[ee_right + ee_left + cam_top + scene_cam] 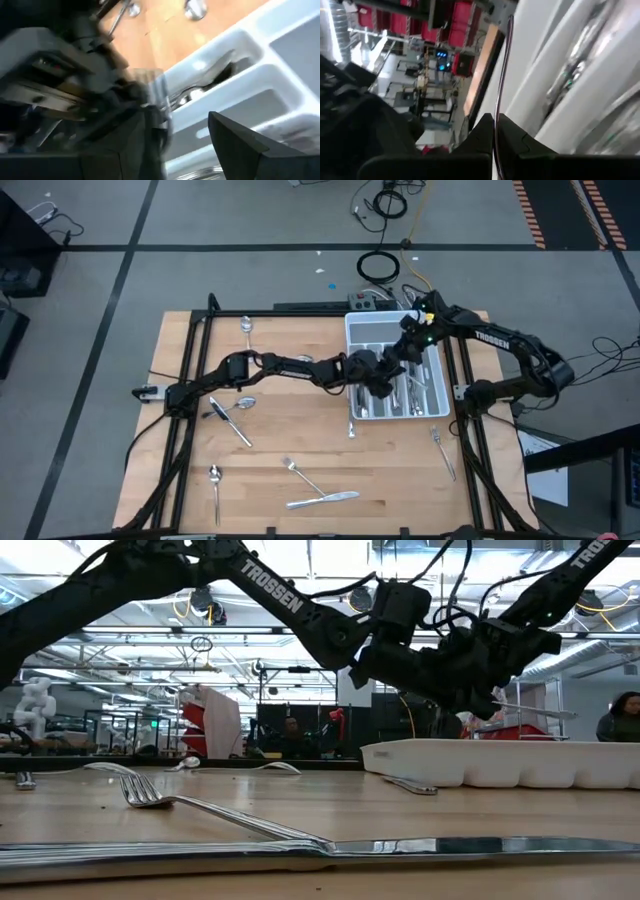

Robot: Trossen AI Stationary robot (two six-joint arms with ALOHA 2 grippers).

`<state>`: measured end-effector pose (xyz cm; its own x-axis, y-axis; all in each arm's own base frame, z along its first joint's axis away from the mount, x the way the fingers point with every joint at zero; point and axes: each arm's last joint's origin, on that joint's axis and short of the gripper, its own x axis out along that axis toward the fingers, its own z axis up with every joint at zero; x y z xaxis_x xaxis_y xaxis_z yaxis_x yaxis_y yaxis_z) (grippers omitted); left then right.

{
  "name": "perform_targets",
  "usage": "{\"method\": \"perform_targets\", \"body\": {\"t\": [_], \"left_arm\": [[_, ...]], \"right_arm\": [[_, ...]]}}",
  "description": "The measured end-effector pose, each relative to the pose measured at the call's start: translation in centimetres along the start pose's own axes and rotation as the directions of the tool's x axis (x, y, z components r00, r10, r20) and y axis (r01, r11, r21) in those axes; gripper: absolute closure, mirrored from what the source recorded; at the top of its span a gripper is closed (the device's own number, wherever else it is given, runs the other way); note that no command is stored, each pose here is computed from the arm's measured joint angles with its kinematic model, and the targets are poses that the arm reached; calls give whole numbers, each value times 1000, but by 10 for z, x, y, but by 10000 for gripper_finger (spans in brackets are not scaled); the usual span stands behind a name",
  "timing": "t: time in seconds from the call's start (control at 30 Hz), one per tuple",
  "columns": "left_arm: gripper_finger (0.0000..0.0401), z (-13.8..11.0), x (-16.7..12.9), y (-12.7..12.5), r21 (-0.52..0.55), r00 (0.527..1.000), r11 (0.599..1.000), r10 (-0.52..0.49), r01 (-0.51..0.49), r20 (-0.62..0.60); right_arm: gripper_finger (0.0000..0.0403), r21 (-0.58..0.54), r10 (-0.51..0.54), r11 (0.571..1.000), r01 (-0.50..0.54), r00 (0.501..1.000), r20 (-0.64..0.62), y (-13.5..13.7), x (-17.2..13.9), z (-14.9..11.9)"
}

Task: Sort silverware
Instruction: Put the silver fork into the white silverware tray

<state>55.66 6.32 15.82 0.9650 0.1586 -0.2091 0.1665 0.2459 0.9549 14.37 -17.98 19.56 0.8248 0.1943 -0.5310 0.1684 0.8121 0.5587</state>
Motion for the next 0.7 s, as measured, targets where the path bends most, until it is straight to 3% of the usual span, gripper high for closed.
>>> {"method": "perform_targets", "body": {"t": [0.1,0.2,0.47,0.7], "left_arm": [[396,5,-1,7,3,999,999,38,-38,5],[396,7,-2,11,-62,998,996,57,-58,-26],[396,-13,-1,9,-104,992,993,39,-52,-123],[396,-41,-1,11,-56,990,998,14,-22,-138]], "right_arm": [[200,62,-121,991,119,993,18,-11,-13,-2],[200,141,-227,965,222,974,21,-17,-26,-5],[200,228,-183,957,179,983,-3,-9,-45,-20],[200,216,-155,966,141,987,51,-5,-54,-20]]}}
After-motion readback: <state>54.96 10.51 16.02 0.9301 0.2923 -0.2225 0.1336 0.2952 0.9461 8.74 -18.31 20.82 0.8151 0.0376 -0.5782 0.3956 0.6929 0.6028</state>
